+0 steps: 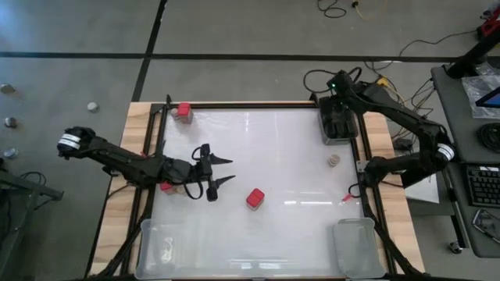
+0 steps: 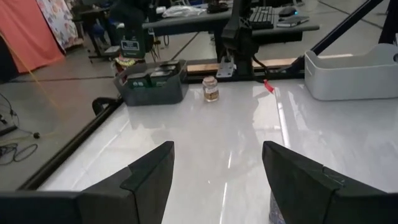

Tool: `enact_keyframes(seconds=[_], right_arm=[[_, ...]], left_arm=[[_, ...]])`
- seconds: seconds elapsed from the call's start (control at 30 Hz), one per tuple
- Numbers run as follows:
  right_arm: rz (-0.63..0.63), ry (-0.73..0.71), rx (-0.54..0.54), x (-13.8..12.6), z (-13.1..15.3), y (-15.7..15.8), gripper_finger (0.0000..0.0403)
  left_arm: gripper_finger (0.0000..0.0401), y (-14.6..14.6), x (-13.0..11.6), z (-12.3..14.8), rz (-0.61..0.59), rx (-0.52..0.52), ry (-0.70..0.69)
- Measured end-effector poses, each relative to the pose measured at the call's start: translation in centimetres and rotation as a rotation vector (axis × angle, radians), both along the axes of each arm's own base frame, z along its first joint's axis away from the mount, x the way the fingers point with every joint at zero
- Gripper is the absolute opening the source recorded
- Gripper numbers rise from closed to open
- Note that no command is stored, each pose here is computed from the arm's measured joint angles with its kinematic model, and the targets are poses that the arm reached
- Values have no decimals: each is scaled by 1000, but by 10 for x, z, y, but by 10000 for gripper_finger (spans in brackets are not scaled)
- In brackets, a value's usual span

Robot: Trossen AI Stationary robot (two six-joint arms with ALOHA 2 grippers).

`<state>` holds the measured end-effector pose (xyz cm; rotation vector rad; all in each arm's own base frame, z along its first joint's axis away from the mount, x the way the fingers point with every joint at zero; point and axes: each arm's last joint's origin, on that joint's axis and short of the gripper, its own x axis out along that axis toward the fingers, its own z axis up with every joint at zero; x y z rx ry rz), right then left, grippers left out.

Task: Sort spices by type
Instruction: Put the green seasoning can into the black bin

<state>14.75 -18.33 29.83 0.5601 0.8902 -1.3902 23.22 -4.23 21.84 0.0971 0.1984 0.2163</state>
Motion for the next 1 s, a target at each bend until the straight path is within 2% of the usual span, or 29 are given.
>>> enact_keyframes(seconds=[0.27, 0.47, 0.7, 0.83, 1.0], right_arm=[[-20, 34, -26, 0, -22, -1, 124], [-35, 23, -34, 1, -31, -2, 135], [-56, 36, -7, 4, -42, -6, 126], [-72, 74, 30, 8, -56, -11, 134], [-137, 119, 50, 9, -72, -21, 135]], left_arm=[[229, -1, 2, -4, 6, -31, 11], [229, -1, 4, -1, 8, -43, -6], [229, -1, 4, -1, 8, -45, -8], [229, -1, 4, -1, 8, -45, -7], [229, -1, 4, -1, 8, -45, -6]])
